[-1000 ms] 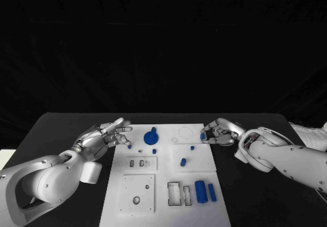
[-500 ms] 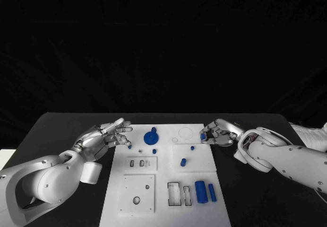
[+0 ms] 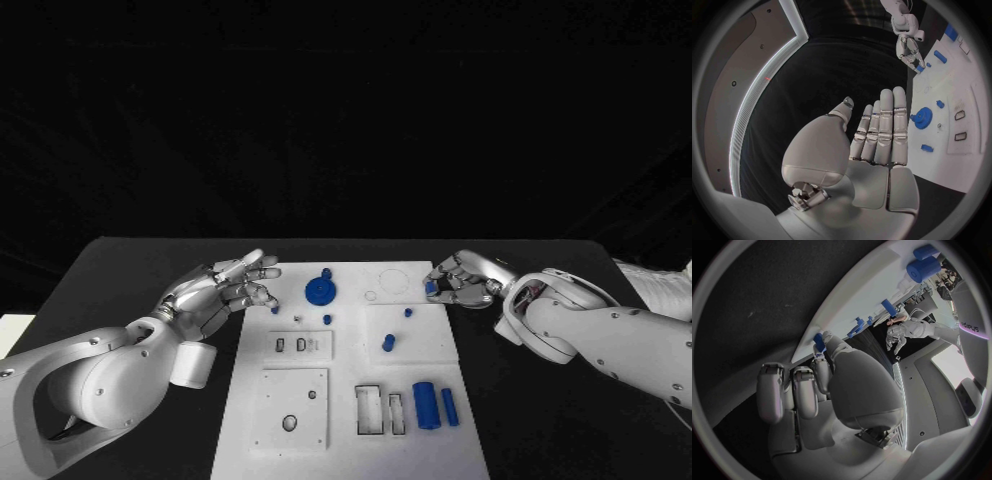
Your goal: Assemble the parts on the task board
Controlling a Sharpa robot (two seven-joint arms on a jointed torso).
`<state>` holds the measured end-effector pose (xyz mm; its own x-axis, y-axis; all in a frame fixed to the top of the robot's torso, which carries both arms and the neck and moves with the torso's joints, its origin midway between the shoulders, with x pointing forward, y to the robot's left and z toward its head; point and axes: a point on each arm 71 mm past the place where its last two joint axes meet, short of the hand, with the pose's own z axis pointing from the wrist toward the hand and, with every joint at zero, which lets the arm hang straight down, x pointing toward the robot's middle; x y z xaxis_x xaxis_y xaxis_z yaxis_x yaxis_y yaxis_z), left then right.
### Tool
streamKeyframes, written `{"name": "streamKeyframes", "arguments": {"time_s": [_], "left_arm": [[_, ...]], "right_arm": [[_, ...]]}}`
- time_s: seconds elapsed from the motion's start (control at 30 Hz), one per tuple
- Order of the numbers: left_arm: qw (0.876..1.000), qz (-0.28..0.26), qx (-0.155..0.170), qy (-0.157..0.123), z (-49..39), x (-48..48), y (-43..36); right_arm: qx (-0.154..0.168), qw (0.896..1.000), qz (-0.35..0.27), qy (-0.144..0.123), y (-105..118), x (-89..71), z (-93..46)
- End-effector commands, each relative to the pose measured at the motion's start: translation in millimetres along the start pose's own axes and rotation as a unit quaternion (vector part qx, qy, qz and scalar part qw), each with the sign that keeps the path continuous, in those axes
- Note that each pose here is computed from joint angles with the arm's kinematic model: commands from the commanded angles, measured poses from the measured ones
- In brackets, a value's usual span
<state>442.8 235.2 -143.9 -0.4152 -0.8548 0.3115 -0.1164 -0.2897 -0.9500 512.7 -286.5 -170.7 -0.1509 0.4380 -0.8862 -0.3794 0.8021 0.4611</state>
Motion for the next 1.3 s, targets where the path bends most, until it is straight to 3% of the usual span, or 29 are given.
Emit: {"name": "streamKeyframes", "arguments": {"time_s": [0.03,0.33,0.67,1.0,1.3], "left_arm": [[1.0,-0.006,0.001,0.012,-0.1,2.8,-0.3],[1.0,-0.006,0.001,0.013,-0.3,2.9,-0.2],[1.0,-0.005,0.0,0.012,1.6,2.2,0.4],[1.0,-0.007,0.001,0.009,8.8,-0.4,2.5],[1.0,-0.009,0.002,0.004,14.3,-2.6,3.9]], "right_arm": [[-0.003,1.0,0.0,-0.02,0.7,-2.4,0.3],[-0.008,0.999,0.019,-0.035,12.7,-5.1,1.2],[-0.022,0.998,0.05,-0.028,73.9,-3.9,10.5],[-0.051,0.998,0.023,0.029,135.4,42.4,31.9],[-0.086,0.993,-0.02,0.076,169.3,95.3,40.9]]}}
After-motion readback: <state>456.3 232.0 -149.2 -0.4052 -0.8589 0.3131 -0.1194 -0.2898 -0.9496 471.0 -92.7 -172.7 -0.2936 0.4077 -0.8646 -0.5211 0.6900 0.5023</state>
